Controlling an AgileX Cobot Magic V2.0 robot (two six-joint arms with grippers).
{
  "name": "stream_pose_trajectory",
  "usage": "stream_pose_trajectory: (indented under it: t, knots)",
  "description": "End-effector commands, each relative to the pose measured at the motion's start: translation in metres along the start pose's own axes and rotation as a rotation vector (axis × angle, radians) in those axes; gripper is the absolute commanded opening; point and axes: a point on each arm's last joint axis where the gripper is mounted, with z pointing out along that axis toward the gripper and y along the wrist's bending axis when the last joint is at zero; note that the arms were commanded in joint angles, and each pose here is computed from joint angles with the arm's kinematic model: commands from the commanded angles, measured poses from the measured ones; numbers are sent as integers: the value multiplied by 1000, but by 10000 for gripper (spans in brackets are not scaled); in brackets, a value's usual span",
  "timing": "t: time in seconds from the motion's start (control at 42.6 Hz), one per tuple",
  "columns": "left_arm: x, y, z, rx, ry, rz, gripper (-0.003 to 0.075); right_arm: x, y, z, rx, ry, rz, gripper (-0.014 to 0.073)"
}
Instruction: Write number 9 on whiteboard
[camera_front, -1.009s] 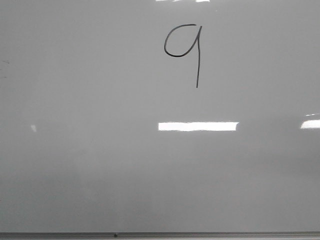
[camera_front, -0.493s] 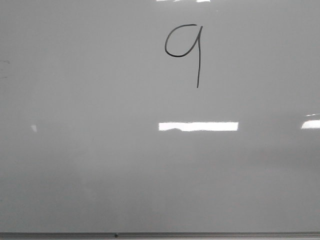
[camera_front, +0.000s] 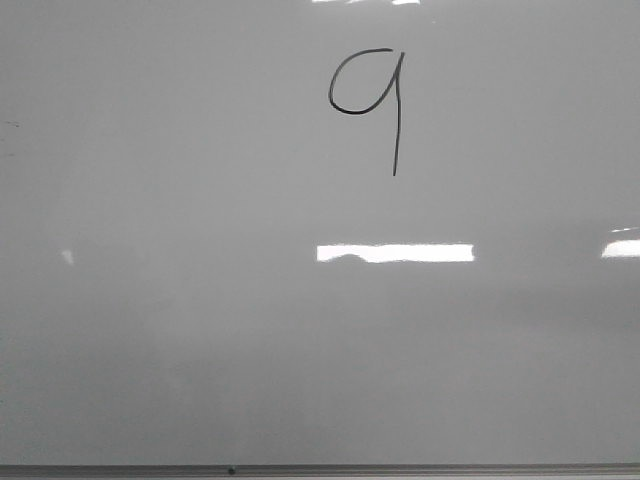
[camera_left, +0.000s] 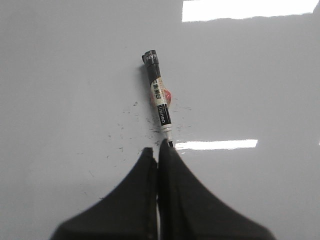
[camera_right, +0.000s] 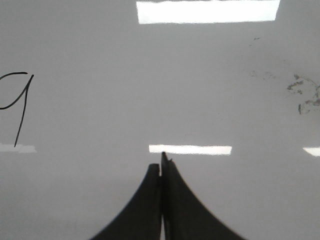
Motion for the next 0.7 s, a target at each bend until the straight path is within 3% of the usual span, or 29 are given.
stream_pose_trajectory:
  t: [0.0, 0.681]
  knots:
    - [-8, 1, -2, -9, -99, -9, -19, -10, 0, -2, -3, -108, -11, -69]
    - [-8, 1, -2, -9, -99, -9, -19, -9, 0, -2, -3, -102, -11, -69]
